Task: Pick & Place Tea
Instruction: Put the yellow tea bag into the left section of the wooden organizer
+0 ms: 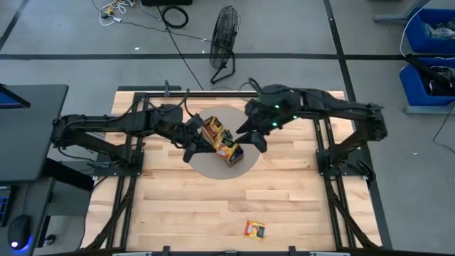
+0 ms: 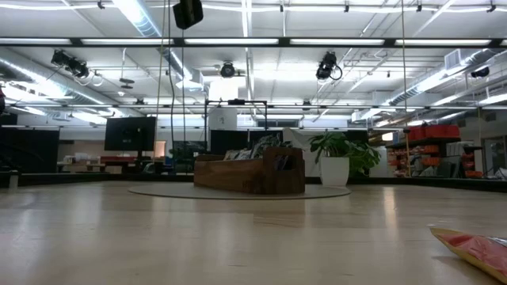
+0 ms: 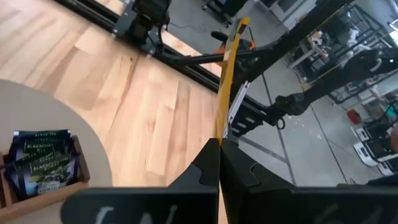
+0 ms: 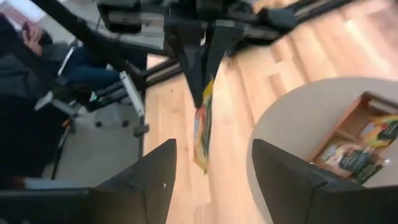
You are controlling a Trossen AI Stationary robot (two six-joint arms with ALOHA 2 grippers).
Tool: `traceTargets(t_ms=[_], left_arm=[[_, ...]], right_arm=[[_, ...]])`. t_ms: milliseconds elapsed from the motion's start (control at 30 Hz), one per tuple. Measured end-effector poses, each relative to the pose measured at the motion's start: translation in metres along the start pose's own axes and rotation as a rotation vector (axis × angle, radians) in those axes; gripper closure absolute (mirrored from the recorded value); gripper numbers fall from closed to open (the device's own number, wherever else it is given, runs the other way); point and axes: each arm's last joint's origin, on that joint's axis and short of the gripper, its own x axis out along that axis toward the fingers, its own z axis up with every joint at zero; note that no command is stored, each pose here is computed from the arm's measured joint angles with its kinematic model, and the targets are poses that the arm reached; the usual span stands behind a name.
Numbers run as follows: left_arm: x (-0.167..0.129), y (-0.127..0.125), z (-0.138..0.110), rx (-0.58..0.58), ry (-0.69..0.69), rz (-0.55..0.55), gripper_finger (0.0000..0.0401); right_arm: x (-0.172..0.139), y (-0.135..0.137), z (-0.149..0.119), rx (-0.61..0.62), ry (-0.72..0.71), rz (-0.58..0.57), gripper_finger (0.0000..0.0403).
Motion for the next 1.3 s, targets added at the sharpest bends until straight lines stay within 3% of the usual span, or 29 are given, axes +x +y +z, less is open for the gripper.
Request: traceTargets(t_ms=[333,567,900,1100,1300], left_arm=[[0.0,0.001,-0.002,-0.001,0.027,0.003,0.04],[0.0,0.001,-0.003,-0.001,0.047,-0.014,0.04],[0.0,0.001,-0.005,-0.003,0.064,-0.017,0.04],[0.0,0.001,-0.005,-0.003,0.064,-0.017,0.0399],[0.0,0.001,-0.004,-0.002,0.058,-0.011,0.0397]], right_arm=[[0.03,-0.005,0.02,0.015,0.114,0.027,0.0207],[0.037,-0.007,0.019,0.026,0.142,0.041,0.0239],[0.043,-0.009,0.018,0.039,0.176,0.072,0.0312],[0.044,-0.009,0.018,0.041,0.184,0.095,0.0387],[0.044,-0.01,0.018,0.047,0.186,0.103,0.0397]])
